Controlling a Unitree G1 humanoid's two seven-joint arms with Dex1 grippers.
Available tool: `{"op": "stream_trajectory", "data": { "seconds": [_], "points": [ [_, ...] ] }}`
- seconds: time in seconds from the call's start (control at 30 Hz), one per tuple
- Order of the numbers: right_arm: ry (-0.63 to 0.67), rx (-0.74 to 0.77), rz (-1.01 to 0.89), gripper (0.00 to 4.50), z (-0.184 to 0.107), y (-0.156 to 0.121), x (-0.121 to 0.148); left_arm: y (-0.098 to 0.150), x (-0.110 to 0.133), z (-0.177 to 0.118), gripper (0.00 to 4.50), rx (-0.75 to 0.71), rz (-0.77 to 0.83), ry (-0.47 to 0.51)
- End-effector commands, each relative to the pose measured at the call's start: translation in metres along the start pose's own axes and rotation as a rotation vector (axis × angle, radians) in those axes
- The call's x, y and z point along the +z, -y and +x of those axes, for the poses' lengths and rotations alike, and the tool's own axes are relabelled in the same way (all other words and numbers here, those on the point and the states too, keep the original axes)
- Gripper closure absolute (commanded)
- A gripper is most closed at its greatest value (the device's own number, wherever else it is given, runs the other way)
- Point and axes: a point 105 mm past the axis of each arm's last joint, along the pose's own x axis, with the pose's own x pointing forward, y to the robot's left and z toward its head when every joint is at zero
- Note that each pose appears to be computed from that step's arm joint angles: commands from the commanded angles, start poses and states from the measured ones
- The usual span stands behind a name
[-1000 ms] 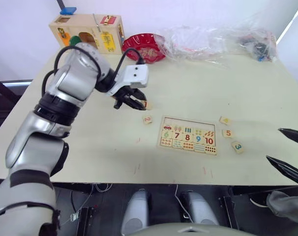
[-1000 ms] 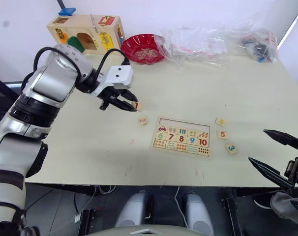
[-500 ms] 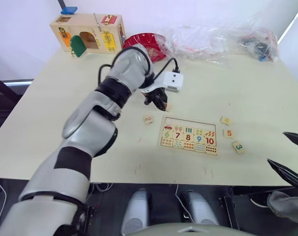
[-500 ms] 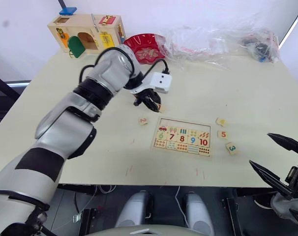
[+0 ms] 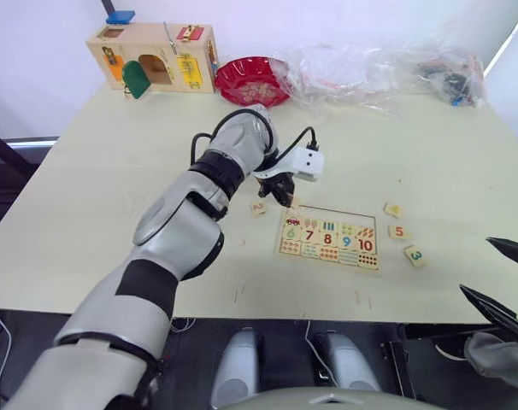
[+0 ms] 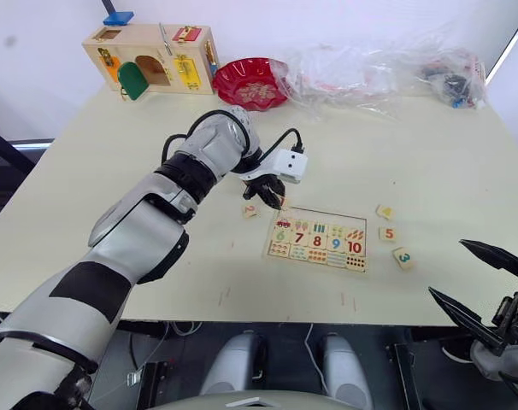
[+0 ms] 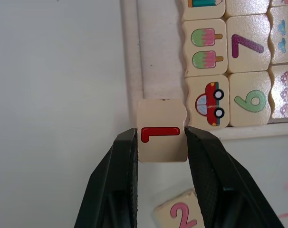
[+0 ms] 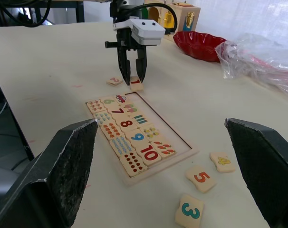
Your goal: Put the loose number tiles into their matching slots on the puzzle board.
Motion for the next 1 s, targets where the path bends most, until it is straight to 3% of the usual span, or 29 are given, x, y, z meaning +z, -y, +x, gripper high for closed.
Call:
{"op": "stream_trajectory", "data": {
  "seconds": [0.03, 1.0],
  "points": [
    [0.022, 0.010, -0.036, 0.00, -0.0004, -0.0039, 0.0087, -0.0019, 0.0102, -0.0044, 3.14, 0.019, 0.023, 0.024],
    [0.016, 0.005, -0.014, 0.00, -0.0028, -0.0101, 0.0062, -0.0022, 0.0123, 0.0050, 3.14, 0.029, 0.018, 0.027]
  ]
}}
